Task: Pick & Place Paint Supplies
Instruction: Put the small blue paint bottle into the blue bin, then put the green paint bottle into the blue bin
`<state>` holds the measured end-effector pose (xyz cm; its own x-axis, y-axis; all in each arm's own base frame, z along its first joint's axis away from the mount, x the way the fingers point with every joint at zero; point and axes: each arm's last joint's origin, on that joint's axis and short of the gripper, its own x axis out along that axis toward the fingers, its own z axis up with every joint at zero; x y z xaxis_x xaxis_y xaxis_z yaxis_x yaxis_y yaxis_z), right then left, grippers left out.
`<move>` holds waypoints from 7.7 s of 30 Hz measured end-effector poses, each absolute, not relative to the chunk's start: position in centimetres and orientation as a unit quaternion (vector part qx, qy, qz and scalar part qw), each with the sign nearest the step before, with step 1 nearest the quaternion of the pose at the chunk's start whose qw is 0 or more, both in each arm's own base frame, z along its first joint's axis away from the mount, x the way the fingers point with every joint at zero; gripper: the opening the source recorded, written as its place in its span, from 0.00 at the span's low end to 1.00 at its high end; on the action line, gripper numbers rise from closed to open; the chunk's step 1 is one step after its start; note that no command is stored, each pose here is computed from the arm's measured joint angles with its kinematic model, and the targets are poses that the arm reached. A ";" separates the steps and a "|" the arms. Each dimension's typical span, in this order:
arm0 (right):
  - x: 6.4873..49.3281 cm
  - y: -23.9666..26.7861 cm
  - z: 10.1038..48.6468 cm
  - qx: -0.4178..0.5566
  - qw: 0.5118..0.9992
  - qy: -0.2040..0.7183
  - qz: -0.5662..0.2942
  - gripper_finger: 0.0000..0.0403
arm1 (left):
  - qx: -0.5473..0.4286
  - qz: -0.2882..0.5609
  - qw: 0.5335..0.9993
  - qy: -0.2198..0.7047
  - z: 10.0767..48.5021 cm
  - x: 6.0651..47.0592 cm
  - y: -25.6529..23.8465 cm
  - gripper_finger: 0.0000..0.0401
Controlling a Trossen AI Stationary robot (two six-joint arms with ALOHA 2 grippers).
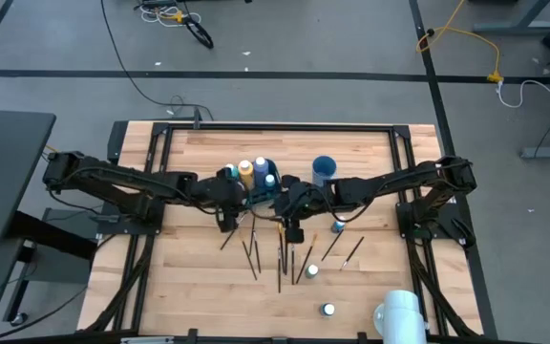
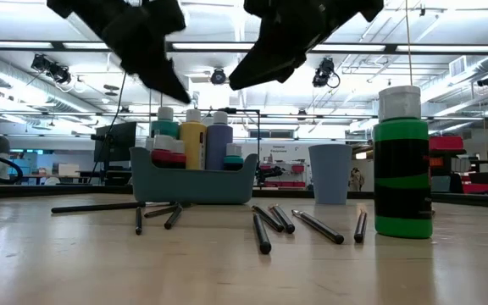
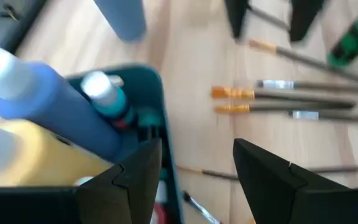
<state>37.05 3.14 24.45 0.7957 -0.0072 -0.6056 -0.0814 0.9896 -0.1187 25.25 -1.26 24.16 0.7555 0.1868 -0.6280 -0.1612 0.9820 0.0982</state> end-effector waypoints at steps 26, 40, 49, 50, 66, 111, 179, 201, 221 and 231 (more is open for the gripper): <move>21.4 2.9 22.5 0.006 0.953 0.300 -0.051 0.41 | 0.005 0.119 0.971 0.209 27.3 17.9 -2.5 0.52; 17.6 2.5 15.9 0.010 0.960 0.280 0.002 0.41 | 0.004 0.120 0.973 0.194 27.6 18.1 -2.6 0.52; 17.1 2.4 15.0 0.030 0.961 0.276 -0.005 0.39 | 0.003 0.120 0.974 0.191 27.7 18.1 -2.6 0.52; 17.1 2.4 15.0 0.030 0.961 0.273 -0.006 0.38 | 0.003 0.120 0.974 0.191 27.7 18.1 -2.6 0.52; 18.4 2.3 18.2 -0.082 0.992 0.098 -0.019 0.28 | 0.003 0.119 0.974 0.191 27.7 18.1 -2.6 0.52; 40.7 -3.7 14.5 0.015 0.961 0.146 -0.234 0.28 | 0.067 0.105 0.981 0.149 28.6 18.5 -2.6 0.52; 31.2 5.5 23.8 -0.033 0.959 0.269 0.086 0.45 | 0.057 0.080 0.984 0.148 28.6 18.5 -2.8 0.52; 25.6 7.5 17.9 -0.017 0.955 0.122 0.269 0.45 | 0.052 0.081 0.985 0.143 28.7 18.5 -2.8 0.52; 26.1 9.6 15.2 -0.099 0.929 0.109 0.341 0.45 | 0.046 0.082 0.985 0.143 28.7 18.5 -2.8 0.52; 26.1 9.6 15.2 -0.061 0.931 0.122 0.338 0.45 | 0.046 0.082 0.985 0.143 28.7 18.5 -2.8 0.52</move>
<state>26.05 9.65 15.22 0.7419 0.6146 -0.2681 -0.6443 0.7642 -0.0311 18.53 -2.81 28.69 0.9456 0.1741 -0.2749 -0.1476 0.9824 0.1143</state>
